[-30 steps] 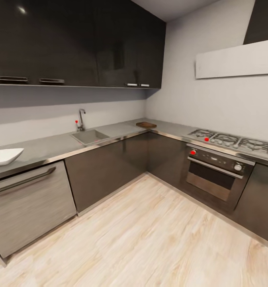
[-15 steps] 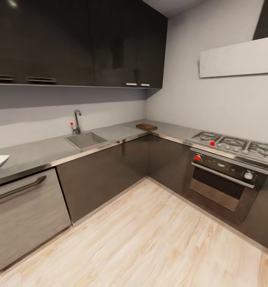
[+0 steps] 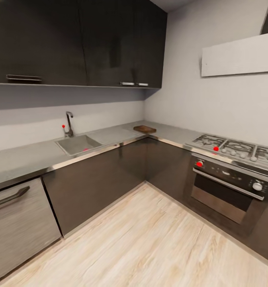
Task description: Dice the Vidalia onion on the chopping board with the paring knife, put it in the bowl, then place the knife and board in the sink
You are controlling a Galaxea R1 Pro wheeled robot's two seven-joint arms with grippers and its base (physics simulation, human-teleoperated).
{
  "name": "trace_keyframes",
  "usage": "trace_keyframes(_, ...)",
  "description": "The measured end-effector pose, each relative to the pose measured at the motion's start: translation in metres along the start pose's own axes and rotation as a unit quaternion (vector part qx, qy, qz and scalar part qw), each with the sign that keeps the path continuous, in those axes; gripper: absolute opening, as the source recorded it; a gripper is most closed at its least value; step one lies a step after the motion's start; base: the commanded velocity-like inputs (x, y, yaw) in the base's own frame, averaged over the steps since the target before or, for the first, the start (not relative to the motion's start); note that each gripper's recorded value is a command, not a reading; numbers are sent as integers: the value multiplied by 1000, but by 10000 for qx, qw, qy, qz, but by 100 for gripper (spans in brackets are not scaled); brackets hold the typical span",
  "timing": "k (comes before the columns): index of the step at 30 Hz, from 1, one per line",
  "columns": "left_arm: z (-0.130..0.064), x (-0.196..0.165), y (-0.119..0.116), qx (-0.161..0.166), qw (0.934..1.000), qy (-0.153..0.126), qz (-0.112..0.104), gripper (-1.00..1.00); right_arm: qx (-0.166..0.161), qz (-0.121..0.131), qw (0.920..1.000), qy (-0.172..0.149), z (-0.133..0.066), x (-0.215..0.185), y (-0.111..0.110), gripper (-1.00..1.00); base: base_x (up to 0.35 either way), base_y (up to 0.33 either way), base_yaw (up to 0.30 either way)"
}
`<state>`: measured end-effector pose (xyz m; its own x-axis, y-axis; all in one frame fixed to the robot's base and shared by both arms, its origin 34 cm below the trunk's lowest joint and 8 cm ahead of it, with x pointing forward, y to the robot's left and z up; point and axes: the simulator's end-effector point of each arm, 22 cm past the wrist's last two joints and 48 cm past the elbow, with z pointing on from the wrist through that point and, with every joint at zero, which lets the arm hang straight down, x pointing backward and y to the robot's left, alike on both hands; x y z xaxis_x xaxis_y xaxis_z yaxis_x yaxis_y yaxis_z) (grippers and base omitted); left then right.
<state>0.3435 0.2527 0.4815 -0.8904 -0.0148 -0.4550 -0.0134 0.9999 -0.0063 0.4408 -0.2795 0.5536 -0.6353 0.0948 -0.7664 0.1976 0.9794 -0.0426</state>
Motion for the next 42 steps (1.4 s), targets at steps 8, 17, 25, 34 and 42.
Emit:
trace_keyframes(8,0,0,0,0,10000,3,0,100,0,-1,10000,6,0,1,0,100,326,-131,0)
trace_keyframes(17,0,0,0,0,10000,3,0,100,4,-2,10000,58,-1,5,0,100,326,-131,0)
trace_keyframes(25,0,0,0,0,10000,3,0,100,5,-1,10000,59,-1,5,0,100,326,-131,0)
trace_keyframes(34,0,0,0,0,10000,-1,0,100,5,-1,10000,56,-1,5,0,100,326,-131,0)
trace_keyframes(42,0,-2,0,0,10000,-22,-4,100,9,1,10000,59,-1,5,-1,100,217,-75,0)
